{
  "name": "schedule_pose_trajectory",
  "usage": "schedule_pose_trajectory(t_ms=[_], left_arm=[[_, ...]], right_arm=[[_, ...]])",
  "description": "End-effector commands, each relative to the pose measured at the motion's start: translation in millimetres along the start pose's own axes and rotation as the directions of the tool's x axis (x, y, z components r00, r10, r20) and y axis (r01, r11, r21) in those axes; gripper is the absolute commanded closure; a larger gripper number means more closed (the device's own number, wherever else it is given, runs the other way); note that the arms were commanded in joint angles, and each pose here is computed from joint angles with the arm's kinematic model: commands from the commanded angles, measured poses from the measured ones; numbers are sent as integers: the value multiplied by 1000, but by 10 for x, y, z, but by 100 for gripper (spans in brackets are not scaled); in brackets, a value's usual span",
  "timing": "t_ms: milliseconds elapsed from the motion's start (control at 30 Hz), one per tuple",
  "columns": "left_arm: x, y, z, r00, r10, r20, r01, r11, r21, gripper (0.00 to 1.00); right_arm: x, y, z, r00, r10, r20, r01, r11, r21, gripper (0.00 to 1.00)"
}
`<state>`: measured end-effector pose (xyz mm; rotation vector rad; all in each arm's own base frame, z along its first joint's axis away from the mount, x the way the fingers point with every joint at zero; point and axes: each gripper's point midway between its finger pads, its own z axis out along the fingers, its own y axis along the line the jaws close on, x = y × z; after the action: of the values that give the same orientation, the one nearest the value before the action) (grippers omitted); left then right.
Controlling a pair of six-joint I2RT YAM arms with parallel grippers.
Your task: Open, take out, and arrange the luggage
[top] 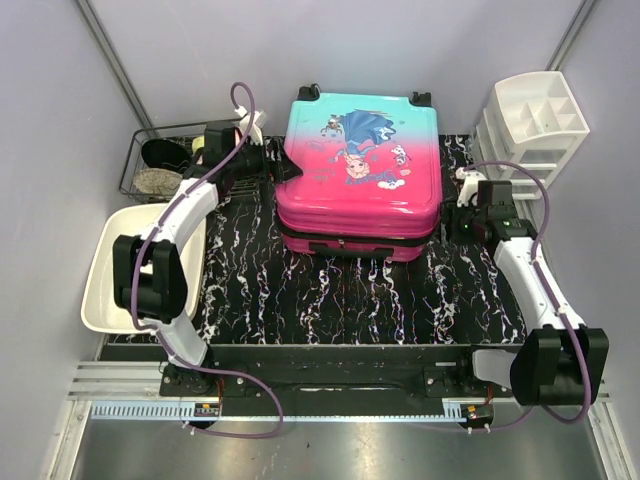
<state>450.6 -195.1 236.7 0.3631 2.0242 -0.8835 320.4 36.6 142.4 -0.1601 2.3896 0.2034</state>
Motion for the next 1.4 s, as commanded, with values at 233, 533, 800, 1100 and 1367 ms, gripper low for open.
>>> schedule_pose_trajectory(t_ms=[233, 533, 800, 1100, 1367], left_arm=[[1455, -1819, -44, 963, 67, -260, 55, 898, 436, 26], [411, -1433, -433, 990, 143, -15, -128, 925, 357, 12], [-893, -124, -18, 959, -186, 212, 189, 982, 7, 1], [-810, 87, 616, 753, -617, 230, 616, 783, 84, 1], [-724, 18, 1051, 696, -687, 207, 666, 726, 171, 1]], right_arm=[[-124, -370, -806, 993, -1, 122, -14, 992, 123, 30], [-567, -412, -1085, 969, 119, 215, -136, 989, 64, 18], [-562, -368, -1165, 944, 254, 213, -271, 961, 58, 7], [-434, -440, -1220, 909, 372, 191, -399, 908, 130, 4], [-358, -414, -1302, 912, 368, 179, -394, 908, 144, 3]])
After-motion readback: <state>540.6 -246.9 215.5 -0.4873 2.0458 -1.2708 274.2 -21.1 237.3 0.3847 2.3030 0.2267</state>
